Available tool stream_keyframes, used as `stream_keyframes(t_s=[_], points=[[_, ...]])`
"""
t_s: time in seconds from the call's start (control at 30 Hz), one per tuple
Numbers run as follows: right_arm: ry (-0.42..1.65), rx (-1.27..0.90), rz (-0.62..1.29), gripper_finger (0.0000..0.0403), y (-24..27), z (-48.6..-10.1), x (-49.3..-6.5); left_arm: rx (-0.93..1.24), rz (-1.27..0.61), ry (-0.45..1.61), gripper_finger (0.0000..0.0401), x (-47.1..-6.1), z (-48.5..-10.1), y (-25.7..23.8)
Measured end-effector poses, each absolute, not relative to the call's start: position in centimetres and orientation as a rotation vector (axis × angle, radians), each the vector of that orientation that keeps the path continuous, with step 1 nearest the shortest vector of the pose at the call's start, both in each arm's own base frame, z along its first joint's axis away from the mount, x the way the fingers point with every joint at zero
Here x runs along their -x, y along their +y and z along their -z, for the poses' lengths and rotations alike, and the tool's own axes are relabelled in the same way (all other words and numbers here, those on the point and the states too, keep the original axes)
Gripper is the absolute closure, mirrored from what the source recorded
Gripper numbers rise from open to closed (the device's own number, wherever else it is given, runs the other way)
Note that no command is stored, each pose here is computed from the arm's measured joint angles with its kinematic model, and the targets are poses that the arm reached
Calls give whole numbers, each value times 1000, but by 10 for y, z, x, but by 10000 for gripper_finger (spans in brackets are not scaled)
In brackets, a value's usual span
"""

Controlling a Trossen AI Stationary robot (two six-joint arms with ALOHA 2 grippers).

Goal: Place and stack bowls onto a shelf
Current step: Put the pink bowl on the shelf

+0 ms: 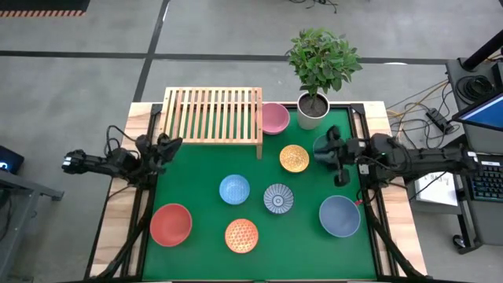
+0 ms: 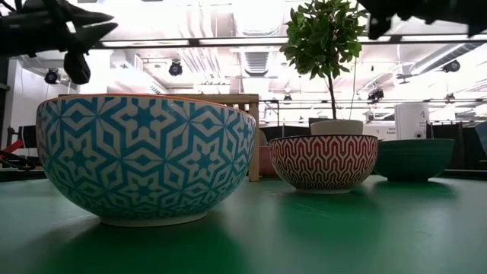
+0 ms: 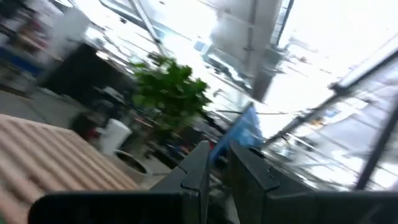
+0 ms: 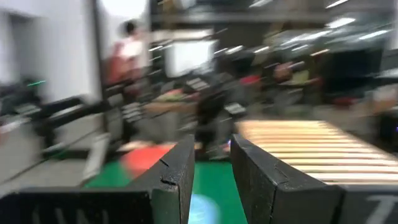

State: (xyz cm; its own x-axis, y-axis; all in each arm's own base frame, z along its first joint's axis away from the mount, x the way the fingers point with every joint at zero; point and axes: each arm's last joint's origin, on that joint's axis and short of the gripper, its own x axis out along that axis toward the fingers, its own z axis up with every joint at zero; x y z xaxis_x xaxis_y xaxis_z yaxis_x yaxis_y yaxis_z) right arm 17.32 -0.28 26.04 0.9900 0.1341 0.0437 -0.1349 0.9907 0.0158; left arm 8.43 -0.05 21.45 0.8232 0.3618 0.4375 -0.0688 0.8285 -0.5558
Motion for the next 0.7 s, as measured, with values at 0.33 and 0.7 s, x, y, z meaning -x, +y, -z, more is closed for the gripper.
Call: stream_keyframes(t_s=[0.33, 0.7], points=[[155, -109, -296, 310, 29, -257, -237, 549, -7, -595, 363, -87, -222, -7], [705, -128, 22, 310, 25, -263, -276, 441, 64, -606, 363, -90, -228, -10]])
